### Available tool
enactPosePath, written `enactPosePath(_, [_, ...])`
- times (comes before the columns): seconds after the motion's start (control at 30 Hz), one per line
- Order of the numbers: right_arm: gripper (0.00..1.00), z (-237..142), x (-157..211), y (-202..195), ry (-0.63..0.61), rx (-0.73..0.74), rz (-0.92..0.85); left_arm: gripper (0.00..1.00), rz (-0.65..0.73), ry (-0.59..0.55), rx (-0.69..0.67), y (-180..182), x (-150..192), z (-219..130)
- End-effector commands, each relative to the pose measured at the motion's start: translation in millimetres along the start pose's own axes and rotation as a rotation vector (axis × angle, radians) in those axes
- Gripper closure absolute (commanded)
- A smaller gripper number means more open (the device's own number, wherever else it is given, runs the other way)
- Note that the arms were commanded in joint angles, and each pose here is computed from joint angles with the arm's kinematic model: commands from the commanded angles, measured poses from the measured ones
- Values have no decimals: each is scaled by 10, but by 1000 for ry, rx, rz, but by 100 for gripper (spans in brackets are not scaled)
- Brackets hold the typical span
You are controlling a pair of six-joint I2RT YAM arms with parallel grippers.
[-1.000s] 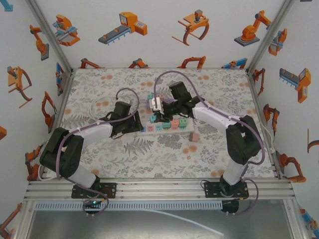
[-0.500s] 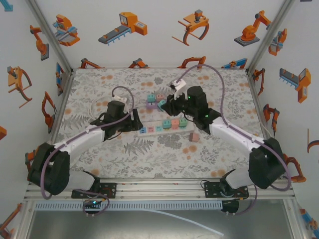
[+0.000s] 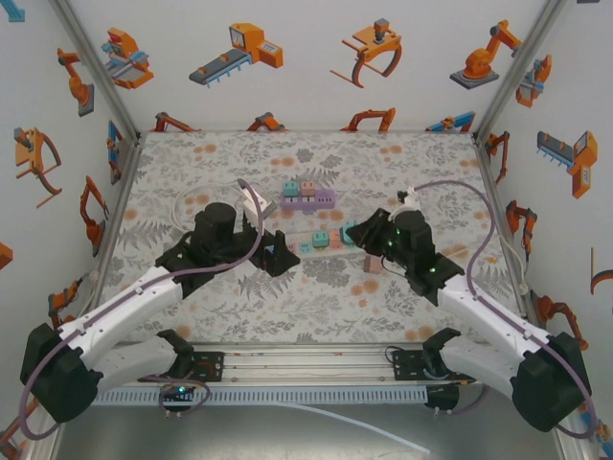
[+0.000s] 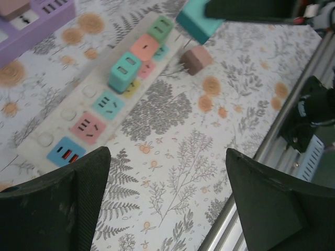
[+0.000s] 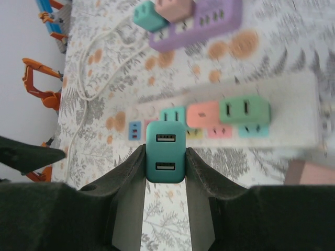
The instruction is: Pull the plug off the socket
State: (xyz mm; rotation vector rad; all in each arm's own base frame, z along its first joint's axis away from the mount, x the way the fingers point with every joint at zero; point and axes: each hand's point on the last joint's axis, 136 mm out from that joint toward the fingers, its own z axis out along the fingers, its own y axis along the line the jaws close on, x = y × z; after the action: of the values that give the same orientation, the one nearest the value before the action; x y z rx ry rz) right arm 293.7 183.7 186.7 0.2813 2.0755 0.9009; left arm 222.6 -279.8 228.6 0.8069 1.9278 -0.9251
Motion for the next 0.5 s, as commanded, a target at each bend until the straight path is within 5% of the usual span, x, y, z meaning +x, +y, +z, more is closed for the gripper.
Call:
enactPosePath(0.0, [96, -46, 110, -141, -16, 6, 159, 12, 117, -5, 124, -264, 13, -4])
enactPosePath(0.17, [96, -26, 449, -438, -1, 68, 227, 0, 177, 13, 191, -444, 3, 88])
enactPosePath(0.47, [94, 132, 667, -715, -19, 113, 283, 3, 228, 74, 186, -476, 43, 242])
